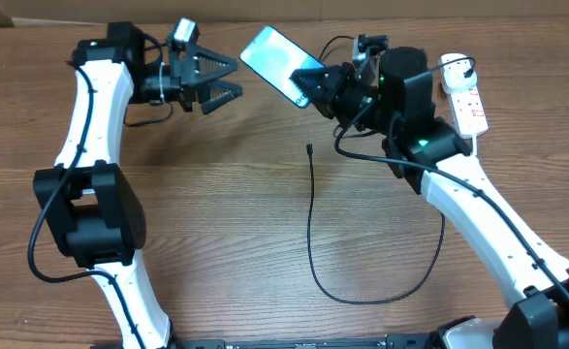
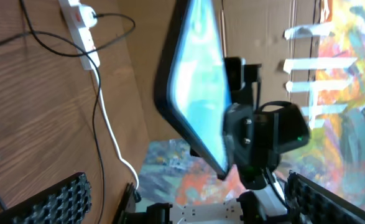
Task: Plug charger to phone and switch on socket
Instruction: 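Raise the phone with the right gripper and open the left gripper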
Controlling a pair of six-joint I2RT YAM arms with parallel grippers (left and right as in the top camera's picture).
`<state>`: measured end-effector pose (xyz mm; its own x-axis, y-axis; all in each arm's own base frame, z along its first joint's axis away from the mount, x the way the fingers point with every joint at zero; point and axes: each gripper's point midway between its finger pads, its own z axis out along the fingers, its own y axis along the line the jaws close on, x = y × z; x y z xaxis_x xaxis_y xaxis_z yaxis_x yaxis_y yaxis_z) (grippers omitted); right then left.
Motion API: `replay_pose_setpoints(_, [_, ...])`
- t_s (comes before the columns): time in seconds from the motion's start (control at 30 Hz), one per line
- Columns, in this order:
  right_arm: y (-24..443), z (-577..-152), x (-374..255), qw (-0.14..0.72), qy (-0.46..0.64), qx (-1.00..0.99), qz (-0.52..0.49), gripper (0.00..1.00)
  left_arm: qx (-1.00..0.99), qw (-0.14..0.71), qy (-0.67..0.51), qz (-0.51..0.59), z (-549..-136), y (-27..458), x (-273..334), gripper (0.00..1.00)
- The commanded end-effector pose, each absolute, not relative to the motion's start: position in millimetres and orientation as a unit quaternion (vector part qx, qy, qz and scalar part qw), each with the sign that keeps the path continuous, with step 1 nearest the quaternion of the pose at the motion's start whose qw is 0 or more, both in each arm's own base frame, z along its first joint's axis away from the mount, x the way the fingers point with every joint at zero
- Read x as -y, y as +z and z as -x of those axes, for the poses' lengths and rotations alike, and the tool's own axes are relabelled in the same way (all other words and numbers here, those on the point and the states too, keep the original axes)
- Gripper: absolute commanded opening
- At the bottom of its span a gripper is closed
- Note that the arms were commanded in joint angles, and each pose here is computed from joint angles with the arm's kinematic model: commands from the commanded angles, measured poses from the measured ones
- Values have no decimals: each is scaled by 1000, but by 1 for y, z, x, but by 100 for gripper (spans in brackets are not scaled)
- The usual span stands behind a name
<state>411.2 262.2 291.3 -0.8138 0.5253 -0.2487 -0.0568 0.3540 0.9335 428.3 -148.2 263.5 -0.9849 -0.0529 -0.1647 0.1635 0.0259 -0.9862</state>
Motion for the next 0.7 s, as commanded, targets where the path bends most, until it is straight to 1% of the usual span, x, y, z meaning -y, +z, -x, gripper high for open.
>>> replay_pose_setpoints(0.0, [303,-419,-275,272,562,-756,-196,4,-700,86,-705,-74,-423,274,165,93])
replay_pose_setpoints(0.27, [291,-419,-284,266,548,-758,-231,4,-700,85,-705,-75,-423,273,166,91])
replay_pose_setpoints(0.43, [283,-412,-292,261,535,-767,-239,4,-700,89,-704,-80,-425,274,166,87])
replay_pose_setpoints(0.67, [285,-411,-296,262,539,-763,-243,4,-705,89,-699,-79,-433,272,166,82])
